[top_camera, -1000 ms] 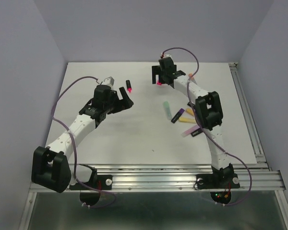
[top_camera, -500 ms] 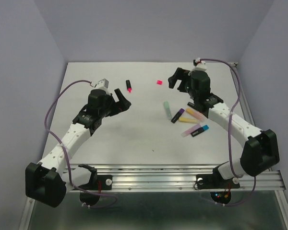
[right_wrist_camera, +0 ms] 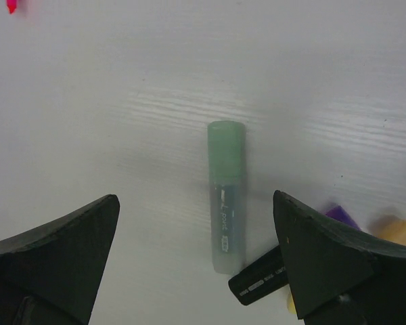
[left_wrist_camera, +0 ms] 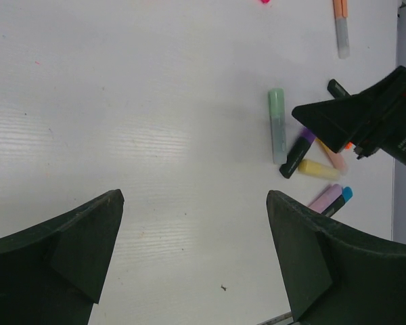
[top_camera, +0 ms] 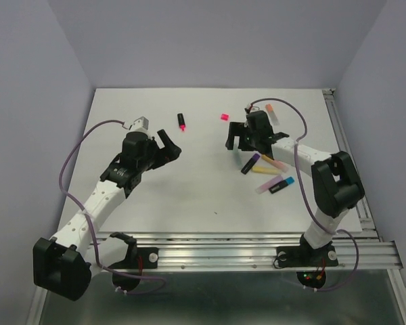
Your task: Open the pen caps
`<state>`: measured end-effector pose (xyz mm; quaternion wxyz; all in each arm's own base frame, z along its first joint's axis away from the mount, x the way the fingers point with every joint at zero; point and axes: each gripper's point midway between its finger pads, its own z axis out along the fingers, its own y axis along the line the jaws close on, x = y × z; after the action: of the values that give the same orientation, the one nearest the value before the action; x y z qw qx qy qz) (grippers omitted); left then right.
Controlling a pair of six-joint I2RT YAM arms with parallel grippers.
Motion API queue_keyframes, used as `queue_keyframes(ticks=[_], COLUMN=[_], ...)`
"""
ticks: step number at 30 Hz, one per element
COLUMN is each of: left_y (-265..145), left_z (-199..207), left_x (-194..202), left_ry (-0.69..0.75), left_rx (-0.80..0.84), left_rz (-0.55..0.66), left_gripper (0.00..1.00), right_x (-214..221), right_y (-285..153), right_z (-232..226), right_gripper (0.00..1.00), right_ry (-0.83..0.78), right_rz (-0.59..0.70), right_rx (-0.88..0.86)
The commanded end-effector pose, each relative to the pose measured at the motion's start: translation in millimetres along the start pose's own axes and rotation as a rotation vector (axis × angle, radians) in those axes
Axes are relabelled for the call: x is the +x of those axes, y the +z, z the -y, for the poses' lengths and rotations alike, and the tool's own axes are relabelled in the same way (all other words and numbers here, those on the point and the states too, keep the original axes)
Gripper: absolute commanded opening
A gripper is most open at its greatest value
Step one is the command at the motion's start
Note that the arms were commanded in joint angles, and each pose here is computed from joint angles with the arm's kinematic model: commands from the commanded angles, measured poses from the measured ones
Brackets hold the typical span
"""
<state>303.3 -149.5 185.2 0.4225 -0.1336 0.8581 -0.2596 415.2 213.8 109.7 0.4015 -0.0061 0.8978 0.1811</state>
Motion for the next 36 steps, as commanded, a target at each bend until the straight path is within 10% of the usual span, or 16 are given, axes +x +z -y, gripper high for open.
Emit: queue_keyframes(ticks=[1, 11, 28, 36], left_y=[-2, 0, 0, -1], left_z=[-1, -6, -6, 0], left_x=[0, 3, -2, 2], left_ry=[-0.002, -0.001, -0.002, -0.004], left_rx=[0.001, -0.016, -0.027, -0.002], left_rz=[0.018, 0.012, 0.023, 0.002], left_gripper=[0.99, 0.99, 0.99, 0.99], right_x=[-6, 37, 97, 105], right_y=[22, 51, 38, 28], right_z=[-2, 21, 10, -14], right_gripper=[1.0, 0.91, 0.53, 0.05], right_ry=[-0.081, -0.264, -0.131, -0.146], right_rz=[-0.037, -0.142, -0.251, -0.261], right_rx=[0.078, 0.367, 0.238, 0.083])
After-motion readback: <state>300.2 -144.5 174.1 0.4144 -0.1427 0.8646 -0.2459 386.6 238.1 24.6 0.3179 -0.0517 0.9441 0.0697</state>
